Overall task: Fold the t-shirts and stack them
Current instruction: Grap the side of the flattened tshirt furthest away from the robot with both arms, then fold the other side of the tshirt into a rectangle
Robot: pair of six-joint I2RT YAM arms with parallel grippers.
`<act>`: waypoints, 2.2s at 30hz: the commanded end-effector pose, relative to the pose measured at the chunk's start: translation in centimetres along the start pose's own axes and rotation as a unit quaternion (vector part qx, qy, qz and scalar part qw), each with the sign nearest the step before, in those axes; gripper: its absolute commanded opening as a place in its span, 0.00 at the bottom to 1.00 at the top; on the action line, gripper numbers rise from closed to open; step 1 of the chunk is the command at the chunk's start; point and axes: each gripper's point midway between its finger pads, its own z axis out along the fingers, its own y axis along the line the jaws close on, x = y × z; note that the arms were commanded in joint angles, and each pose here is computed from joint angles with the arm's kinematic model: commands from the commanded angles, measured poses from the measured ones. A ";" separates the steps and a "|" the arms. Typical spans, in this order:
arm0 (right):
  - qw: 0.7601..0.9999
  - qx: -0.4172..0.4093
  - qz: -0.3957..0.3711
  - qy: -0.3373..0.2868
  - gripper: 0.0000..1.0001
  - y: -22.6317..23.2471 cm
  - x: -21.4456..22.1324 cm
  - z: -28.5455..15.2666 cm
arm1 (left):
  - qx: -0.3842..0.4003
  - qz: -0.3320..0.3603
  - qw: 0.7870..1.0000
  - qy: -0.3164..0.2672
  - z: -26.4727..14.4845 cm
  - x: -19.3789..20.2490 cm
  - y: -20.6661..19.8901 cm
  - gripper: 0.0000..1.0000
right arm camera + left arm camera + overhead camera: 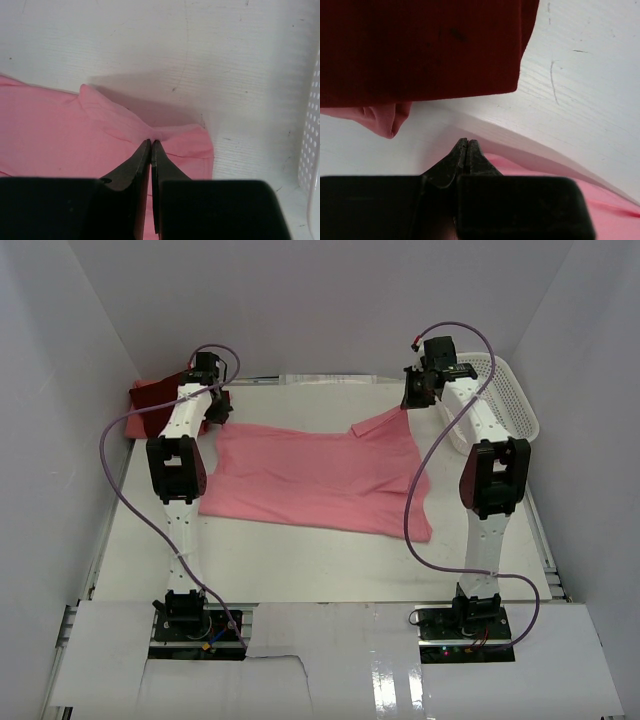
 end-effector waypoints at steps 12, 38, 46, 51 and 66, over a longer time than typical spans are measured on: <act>0.999 -0.002 -0.012 -0.042 0.08 1.0 0.9 -7.5 | -0.044 0.001 0.999 -0.024 -2.7 -0.3 2.2 0.00; 1.000 0.010 0.004 -0.026 0.08 0.7 9.1 -12.4 | -0.019 -0.029 0.998 -0.059 -9.4 1.7 4.2 0.00; 1.000 0.005 0.011 -0.011 0.08 0.9 11.8 -13.1 | -0.035 -0.024 0.998 -0.047 -8.9 4.7 5.8 0.00; 1.000 0.004 0.011 -0.012 0.08 1.1 12.9 -13.8 | -0.040 -0.023 0.998 -0.051 -9.1 4.5 6.0 0.00; 1.000 0.011 0.013 0.009 0.08 1.5 15.9 -15.2 | -0.055 -0.022 0.996 -0.064 -10.4 3.7 6.7 0.00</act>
